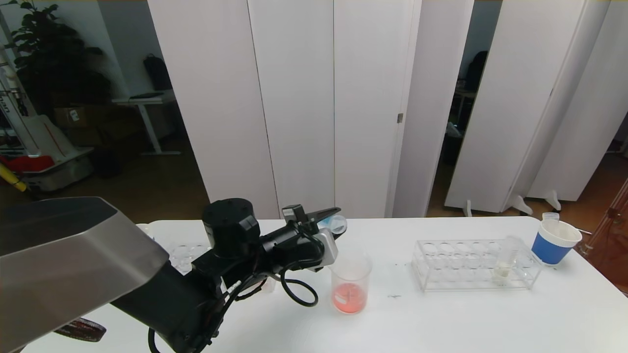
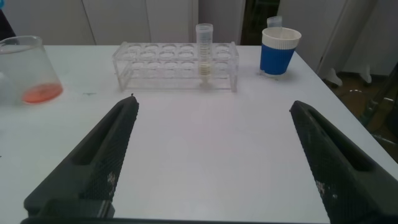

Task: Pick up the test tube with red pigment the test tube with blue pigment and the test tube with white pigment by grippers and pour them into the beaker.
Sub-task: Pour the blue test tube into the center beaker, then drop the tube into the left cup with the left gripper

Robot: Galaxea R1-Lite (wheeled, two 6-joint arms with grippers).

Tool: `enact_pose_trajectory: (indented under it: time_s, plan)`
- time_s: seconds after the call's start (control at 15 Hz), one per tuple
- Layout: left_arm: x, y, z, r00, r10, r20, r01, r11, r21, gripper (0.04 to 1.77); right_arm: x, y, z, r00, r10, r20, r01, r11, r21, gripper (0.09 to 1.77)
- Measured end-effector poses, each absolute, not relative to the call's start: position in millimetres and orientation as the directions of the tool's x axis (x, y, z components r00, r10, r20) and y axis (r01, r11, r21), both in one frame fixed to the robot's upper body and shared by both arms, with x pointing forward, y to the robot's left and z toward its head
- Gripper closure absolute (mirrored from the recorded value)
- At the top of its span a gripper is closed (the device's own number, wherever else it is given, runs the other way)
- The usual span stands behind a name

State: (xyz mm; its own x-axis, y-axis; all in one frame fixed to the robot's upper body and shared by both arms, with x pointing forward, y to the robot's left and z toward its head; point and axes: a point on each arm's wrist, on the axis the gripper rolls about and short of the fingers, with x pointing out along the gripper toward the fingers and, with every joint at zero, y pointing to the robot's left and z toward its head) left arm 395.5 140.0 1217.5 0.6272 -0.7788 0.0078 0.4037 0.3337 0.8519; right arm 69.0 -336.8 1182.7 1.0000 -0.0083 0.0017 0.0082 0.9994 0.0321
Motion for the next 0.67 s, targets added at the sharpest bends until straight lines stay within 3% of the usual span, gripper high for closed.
enact_pose_trajectory:
  time_s: [0.67]
  plan:
    - [400.3, 135.0, 1209.1, 0.644, -0.765, 0.022, 0.264, 0.25, 0.932, 1.23, 69.0, -336.8, 1182.8, 1.0, -0.008, 0.002, 0.008, 0.999, 0.032, 0.11]
